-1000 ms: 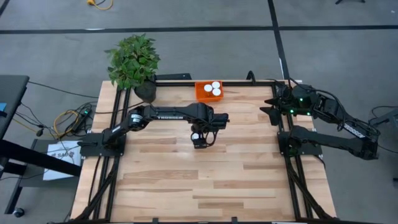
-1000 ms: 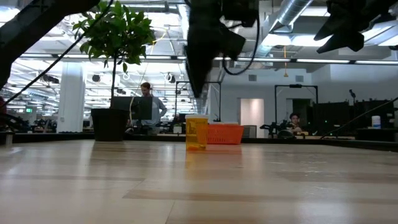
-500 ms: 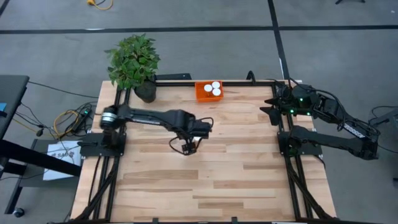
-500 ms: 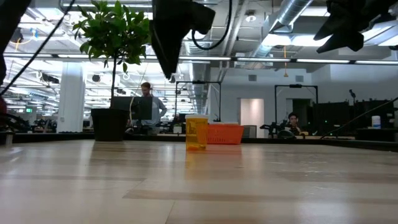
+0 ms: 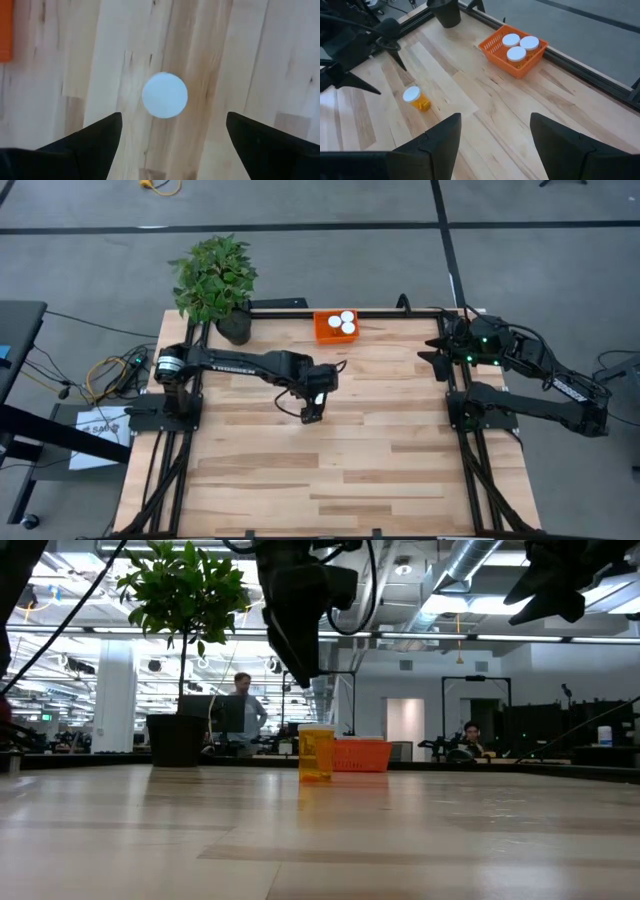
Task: Pick and place pill bottles into a basket
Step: Put the orange pill bottle into the orange bin
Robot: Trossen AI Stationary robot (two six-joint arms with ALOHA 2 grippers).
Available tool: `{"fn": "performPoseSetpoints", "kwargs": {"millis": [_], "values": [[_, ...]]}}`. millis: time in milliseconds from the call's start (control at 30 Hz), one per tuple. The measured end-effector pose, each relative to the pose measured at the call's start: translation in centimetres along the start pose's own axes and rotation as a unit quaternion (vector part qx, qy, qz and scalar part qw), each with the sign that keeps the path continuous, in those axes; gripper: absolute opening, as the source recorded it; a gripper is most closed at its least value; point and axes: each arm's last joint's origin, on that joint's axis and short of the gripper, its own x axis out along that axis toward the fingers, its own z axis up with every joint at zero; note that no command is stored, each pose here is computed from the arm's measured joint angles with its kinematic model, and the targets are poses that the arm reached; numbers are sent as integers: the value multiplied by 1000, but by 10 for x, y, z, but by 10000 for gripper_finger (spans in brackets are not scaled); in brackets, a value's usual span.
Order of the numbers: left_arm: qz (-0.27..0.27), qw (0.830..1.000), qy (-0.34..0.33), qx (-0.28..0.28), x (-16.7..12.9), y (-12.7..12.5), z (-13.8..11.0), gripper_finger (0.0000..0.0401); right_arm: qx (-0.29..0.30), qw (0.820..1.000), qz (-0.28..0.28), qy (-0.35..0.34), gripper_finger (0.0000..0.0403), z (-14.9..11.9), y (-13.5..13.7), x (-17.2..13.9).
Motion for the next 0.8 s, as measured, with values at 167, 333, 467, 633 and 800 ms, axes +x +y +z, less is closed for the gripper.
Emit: {"fn": "performPoseSetpoints", "kwargs": {"millis": [167, 333, 467, 633, 800], "values": [[-23, 999, -21, 17, 6, 3, 7, 350, 0, 1000, 0, -1, 232, 0, 0, 0], [-58, 998, -2, 19, 25, 5, 9, 350, 1, 1000, -1, -1, 232, 0, 0, 0], [-57, 998, -4, 20, 29, 4, 11, 350, 2, 1000, -2, 0, 232, 0, 0, 0], [-60, 998, 2, 32, 33, 3, 11, 350, 2, 1000, -2, 0, 232, 0, 0, 0], [-61, 998, 6, 32, 41, 3, 11, 350, 2, 1000, -2, 3, 232, 0, -1, 0]]}}
